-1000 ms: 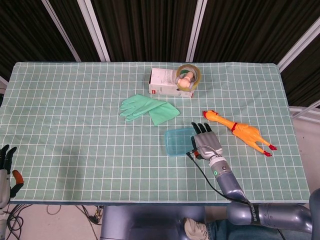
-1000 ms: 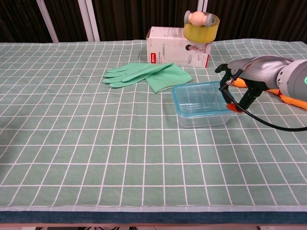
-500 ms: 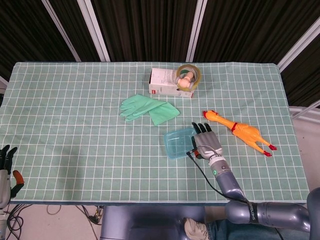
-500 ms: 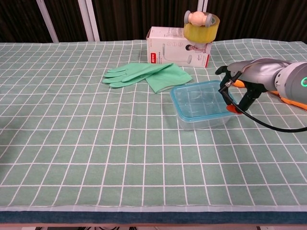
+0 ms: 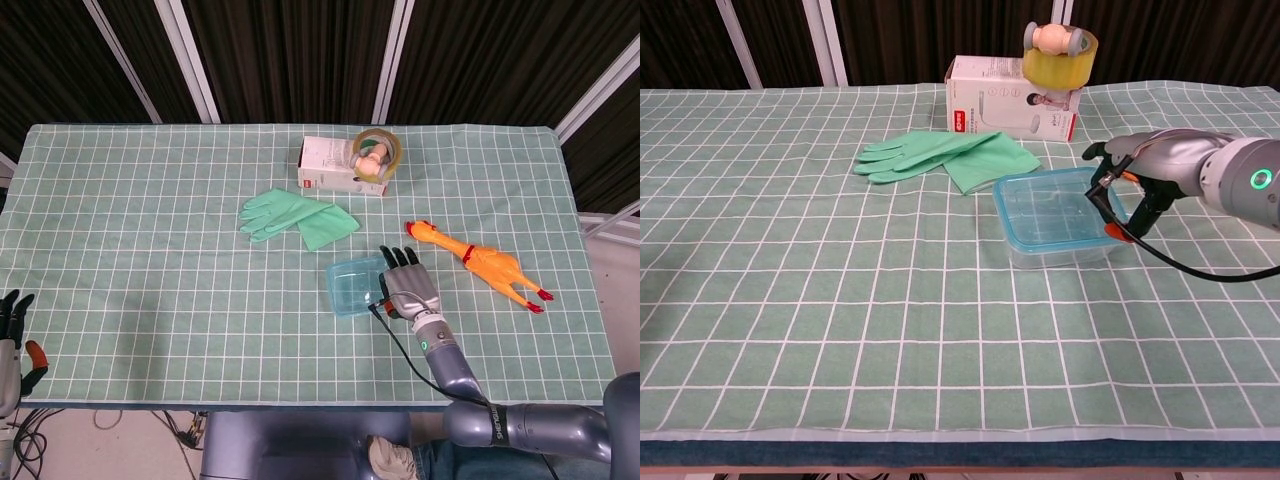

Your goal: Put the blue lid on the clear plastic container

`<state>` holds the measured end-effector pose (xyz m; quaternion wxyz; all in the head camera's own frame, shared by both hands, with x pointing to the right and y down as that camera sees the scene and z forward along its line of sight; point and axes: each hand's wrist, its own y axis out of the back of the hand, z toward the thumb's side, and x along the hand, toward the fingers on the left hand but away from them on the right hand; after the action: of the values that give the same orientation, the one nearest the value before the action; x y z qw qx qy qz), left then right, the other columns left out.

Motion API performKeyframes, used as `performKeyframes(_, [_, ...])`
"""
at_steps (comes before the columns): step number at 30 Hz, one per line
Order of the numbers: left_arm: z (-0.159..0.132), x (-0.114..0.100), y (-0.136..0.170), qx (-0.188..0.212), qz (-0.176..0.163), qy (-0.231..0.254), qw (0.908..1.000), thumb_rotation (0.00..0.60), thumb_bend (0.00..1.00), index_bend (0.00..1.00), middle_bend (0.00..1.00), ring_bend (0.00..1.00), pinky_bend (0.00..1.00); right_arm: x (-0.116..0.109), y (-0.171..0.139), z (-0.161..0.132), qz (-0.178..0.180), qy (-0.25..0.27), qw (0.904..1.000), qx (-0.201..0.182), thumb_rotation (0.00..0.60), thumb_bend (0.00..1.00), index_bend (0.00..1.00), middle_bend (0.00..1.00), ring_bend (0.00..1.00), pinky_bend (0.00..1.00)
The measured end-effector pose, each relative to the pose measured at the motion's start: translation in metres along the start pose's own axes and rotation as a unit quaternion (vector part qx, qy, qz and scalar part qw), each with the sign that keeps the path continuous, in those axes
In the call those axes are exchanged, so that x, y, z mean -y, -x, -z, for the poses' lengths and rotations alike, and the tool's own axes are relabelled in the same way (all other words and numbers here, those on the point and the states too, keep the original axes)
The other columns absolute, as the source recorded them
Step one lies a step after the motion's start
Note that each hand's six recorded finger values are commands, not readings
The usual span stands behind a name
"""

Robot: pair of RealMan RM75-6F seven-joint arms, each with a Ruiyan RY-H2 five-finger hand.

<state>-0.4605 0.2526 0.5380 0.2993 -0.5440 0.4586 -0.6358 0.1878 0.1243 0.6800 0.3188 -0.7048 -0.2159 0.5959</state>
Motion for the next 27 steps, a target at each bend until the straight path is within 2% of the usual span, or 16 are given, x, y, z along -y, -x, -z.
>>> performKeyframes(11, [0.0, -0.001, 0.0, 0.0, 0.0, 0.001, 1.0, 0.6, 0.76, 0.1, 0.0, 0.0, 0.0, -0.004, 0.003, 0.0, 0.002, 0.003, 1.0, 0.006, 0.6, 0.55, 0.61, 0.0, 0.0, 0.0])
performKeyframes(22, [0.0, -0.001, 0.0, -0.003, 0.001, 0.006, 1.0, 0.6, 0.76, 0.1, 0.0, 0.0, 0.0, -0.058, 0.003, 0.004, 0.07, 0.055, 0.996, 0.01, 0.6, 0.55, 0.61, 0.0, 0.0, 0.0])
performKeyframes(27, [0.001, 0.0, -0.002, -0.006, 0.005, 0.008, 0.9999, 0.6, 0.76, 0.1, 0.0, 0.0, 0.0, -0.073, 0.012, 0.008, 0.083, 0.066, 0.9941, 0.021, 0.6, 0.55, 0.61, 0.0, 0.0, 0.0])
